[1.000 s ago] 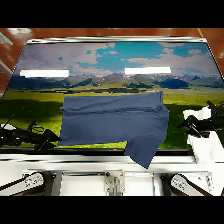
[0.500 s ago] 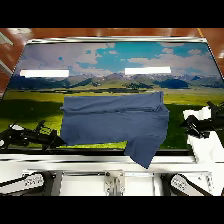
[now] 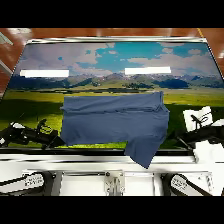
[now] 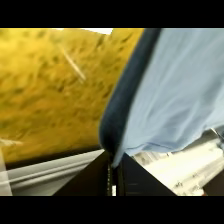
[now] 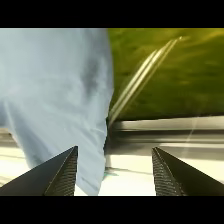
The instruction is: Fold the shirts.
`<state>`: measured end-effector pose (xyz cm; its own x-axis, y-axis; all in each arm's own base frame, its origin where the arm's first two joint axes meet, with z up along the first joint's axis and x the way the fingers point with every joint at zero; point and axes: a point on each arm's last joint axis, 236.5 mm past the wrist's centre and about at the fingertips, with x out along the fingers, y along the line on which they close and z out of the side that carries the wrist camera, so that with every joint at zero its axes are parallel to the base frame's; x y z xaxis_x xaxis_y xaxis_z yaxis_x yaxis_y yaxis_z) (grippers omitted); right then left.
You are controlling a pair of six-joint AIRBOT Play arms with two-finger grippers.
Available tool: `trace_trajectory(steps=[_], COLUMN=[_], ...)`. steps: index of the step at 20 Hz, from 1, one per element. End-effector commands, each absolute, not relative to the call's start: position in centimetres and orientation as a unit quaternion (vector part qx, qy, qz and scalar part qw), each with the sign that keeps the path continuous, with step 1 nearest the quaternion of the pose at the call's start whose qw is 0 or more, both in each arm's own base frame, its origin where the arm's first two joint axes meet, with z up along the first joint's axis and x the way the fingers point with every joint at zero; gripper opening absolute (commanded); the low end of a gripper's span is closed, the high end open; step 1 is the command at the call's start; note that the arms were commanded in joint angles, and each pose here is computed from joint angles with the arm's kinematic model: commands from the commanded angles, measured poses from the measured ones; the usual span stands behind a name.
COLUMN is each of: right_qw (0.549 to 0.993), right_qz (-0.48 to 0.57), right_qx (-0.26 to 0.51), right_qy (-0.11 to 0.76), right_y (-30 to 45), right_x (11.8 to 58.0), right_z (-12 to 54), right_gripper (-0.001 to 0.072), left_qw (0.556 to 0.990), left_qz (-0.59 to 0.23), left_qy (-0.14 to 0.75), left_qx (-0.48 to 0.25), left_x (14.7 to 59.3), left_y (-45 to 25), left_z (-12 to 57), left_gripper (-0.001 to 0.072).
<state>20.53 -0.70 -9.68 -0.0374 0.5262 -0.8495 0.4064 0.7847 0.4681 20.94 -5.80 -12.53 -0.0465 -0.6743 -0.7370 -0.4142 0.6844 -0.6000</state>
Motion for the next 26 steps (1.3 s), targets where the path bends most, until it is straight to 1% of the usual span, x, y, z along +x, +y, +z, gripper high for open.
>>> trace_trajectory(steps=[1, 3, 6, 7, 8, 10, 12, 13, 15, 16, 19, 21, 24, 26], right_qw=[0.637, 0.645, 0.624, 0.622, 0.624, 0.627, 0.627, 0.627, 0.625, 0.623, 0.633, 0.655, 0.697, 0.727], right_qz=[0.056, 0.056, 0.075, 0.080, 0.081, 0.078, 0.073, 0.072, 0.074, 0.077, 0.143, 0.146, 0.147, 0.139], right_qx=[0.305, 0.299, 0.288, 0.282, 0.278, 0.279, 0.281, 0.282, 0.283, 0.283, 0.259, 0.253, 0.272, 0.265], right_qy=[0.706, 0.701, 0.722, 0.726, 0.726, 0.723, 0.722, 0.722, 0.724, 0.725, 0.715, 0.697, 0.647, 0.619], right_y=[1.4, 1.9, 3.2, 3.5, 3.6, 3.7, 3.6, 3.6, 3.7, 3.8, 4.8, 4.5, 4.3, 3.6], right_x=[21.2, 22.0, 21.1, 21.0, 21.1, 21.3, 21.4, 21.4, 21.3, 21.2, 21.5, 23.0, 27.6, 31.0], right_z=[-11.9, -12.1, -12.8, -12.9, -13.0, -13.0, -13.1, -13.0, -13.0, -12.9, -11.0, -9.2, -5.7, -3.7], right_gripper=[0.0539, 0.0540, 0.0539, 0.0519, 0.0443, 0.0318, 0.0310, 0.0225, 0.0128, 0.0059, 0.0058, 0.0058, 0.0057, 0.0057], left_qw=[0.564, 0.565, 0.566, 0.566, 0.566, 0.567, 0.570, 0.571, 0.572, 0.573, 0.594, 0.613, 0.647, 0.676], left_qz=[-0.139, -0.139, -0.138, -0.138, -0.138, -0.138, -0.136, -0.135, -0.134, -0.135, -0.153, -0.162, -0.162, -0.156], left_qy=[0.716, 0.716, 0.715, 0.715, 0.715, 0.715, 0.713, 0.713, 0.712, 0.712, 0.700, 0.688, 0.662, 0.640], left_qx=[-0.387, -0.386, -0.386, -0.386, -0.386, -0.386, -0.385, -0.385, -0.385, -0.384, -0.366, -0.354, -0.342, -0.330], left_x=[21.0, 21.1, 21.2, 21.2, 21.2, 21.2, 21.3, 21.4, 21.4, 21.5, 23.0, 24.9, 28.7, 31.5], left_y=[-6.4, -6.4, -6.3, -6.3, -6.3, -6.3, -6.2, -6.2, -6.2, -6.1, -5.5, -4.8, -3.4, -2.4], left_z=[-11.1, -11.1, -11.1, -11.1, -11.1, -11.2, -11.2, -11.3, -11.3, -11.3, -10.3, -9.0, -6.3, -4.6], left_gripper=[0.0038, 0.0037, 0.0038, 0.0037, 0.0037, 0.0038, 0.0037, 0.0037, 0.0037, 0.0037, 0.0037, 0.0037, 0.0036, 0.0036])
